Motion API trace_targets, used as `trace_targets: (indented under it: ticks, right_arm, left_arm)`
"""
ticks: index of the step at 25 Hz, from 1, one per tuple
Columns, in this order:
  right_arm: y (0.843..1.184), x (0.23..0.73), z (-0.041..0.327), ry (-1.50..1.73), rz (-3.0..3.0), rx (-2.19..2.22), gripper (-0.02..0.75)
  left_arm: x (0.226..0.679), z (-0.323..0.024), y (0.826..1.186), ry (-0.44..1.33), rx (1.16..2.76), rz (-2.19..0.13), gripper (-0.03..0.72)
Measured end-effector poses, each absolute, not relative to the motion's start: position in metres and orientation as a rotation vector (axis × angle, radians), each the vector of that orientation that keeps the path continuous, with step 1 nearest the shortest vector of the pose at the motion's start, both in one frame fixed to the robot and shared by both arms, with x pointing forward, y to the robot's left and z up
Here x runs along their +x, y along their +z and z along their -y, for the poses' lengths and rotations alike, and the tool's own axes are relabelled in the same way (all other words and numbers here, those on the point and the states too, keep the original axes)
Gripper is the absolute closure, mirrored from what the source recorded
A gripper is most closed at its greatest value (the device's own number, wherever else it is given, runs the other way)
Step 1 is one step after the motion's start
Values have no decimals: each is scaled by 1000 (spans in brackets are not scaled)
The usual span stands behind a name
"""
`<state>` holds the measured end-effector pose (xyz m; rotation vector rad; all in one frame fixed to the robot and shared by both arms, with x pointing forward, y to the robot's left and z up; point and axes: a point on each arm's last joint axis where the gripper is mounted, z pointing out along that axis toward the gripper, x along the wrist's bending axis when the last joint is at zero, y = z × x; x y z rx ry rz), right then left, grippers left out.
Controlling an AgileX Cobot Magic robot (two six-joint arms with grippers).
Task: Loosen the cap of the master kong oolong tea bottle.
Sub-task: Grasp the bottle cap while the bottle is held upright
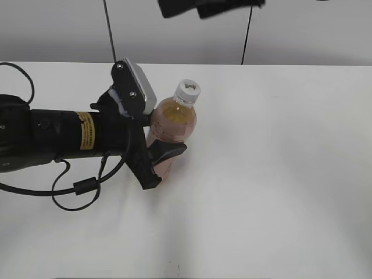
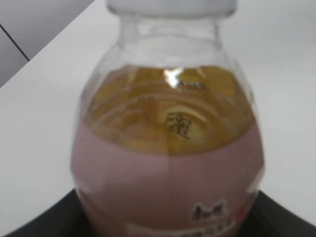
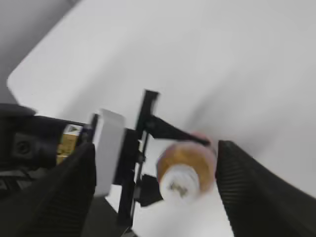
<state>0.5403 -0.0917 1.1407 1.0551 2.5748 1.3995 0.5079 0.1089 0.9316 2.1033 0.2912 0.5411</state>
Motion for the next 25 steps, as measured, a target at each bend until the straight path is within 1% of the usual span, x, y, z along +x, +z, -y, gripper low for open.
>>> trace_targets:
  ticks: [2,4,6,9,14,18,23,25]
  right_arm:
    - [1130,541,99,1240,-2539,1481,169]
    - [1118,542,105,1081,-2501,1732,174]
    - [1108,542,104,976,-2500,1911,183]
    - [1095,542,99,905,-2508,2116,189]
    - [1092,543,93,925,-2484,2262,195]
    - [1088,547,87,967,-2471,2330,218]
    - [1076,558,81,948,-2474,2370,233]
    - [1077,561,79,958,-2473,2365,236]
  left_arm:
    - [508,-109,932,541,2104,-292,279]
    - [508,-109,932,541,2104,-292,279]
    - [508,-109,932,541,2104,-292,279]
    - [508,-109,932,541,2104,-292,279]
    - [508,-109,932,541,2103,-294,279]
    - [508,-109,932,541,2103,-294,279]
    - [508,-109,932,541,2103,-294,279]
    - [508,-109,932,541,2103,-295,279]
